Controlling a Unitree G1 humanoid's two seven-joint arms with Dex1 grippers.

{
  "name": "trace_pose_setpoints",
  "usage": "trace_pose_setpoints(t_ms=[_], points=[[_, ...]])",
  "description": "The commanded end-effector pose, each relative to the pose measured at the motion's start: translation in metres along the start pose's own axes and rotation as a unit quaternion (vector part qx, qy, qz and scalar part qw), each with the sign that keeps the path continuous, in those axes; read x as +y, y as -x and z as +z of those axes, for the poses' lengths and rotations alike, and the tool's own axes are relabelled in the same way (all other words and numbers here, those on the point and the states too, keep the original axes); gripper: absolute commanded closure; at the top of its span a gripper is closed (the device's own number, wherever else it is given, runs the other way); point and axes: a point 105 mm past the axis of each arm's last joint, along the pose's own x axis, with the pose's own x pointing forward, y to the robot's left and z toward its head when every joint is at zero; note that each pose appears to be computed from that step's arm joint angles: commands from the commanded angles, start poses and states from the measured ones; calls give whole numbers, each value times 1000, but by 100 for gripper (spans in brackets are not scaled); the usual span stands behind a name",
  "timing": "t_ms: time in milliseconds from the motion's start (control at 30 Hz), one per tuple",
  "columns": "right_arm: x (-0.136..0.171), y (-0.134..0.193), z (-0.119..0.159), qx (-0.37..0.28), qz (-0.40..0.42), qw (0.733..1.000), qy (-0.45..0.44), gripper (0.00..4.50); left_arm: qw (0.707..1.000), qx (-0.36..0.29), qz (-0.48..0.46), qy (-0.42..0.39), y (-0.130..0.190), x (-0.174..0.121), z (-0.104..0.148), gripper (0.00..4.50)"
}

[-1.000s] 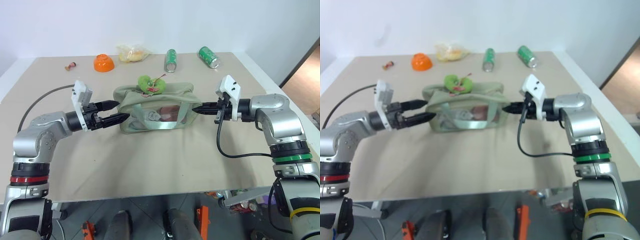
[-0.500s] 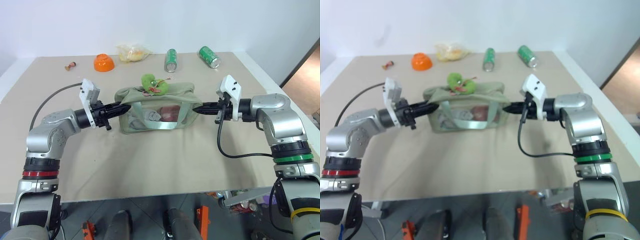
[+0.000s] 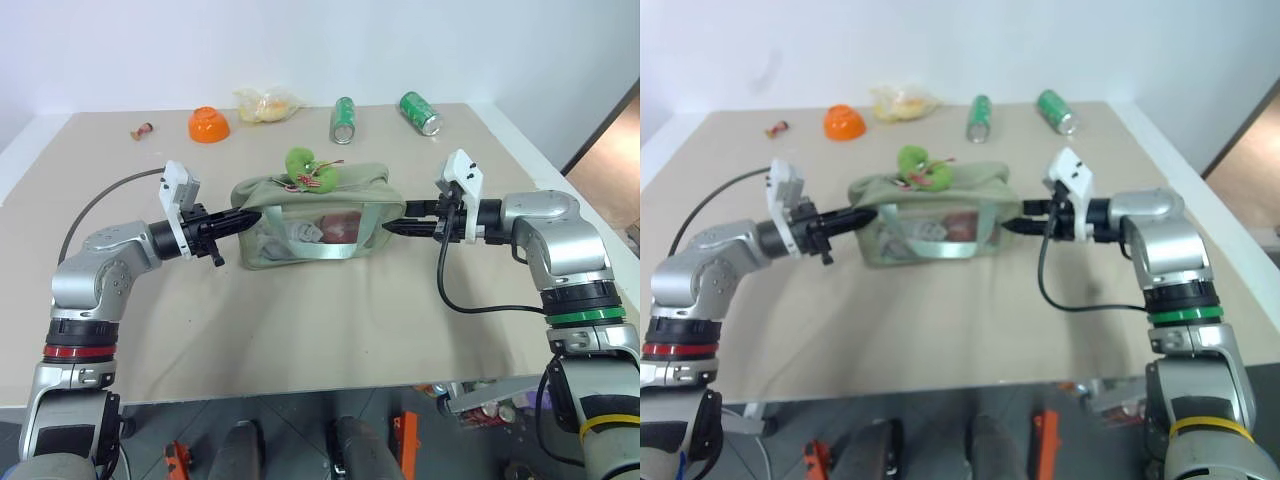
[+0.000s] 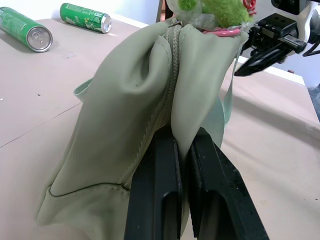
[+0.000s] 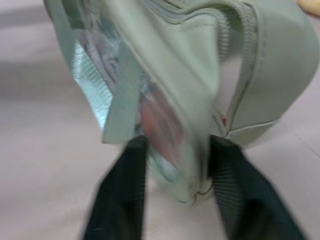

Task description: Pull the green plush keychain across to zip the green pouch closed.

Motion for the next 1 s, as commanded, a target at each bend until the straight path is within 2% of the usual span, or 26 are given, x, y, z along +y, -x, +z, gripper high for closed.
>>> trace_pose_setpoints(t_ms=[33,100,200,333,433,600,733,1000], points=[[-10,21,22,-23,-21,999,23,102,1000,-4,-4,-12,0,-4,4,450],[-15,30,24,-21,-34,999,30,39,1000,-5,-3,-13,0,-4,4,450],[-31,46,35,-29,-78,995,50,39,1000,-6,-2,-14,-1,-3,4,450],[-50,56,70,-83,-130,985,70,39,1000,-7,0,-15,0,-3,4,450],[-42,34,114,-154,-112,979,71,39,1000,-7,2,-15,1,-3,4,450],[-5,-19,146,-161,-46,982,82,39,1000,-8,2,-17,-1,-3,5,450],[18,-42,157,-145,-10,985,93,39,1000,-10,2,-18,-2,-3,5,450],[25,-64,162,-120,5,989,86,39,1000,-14,2,-18,-2,-4,5,450]])
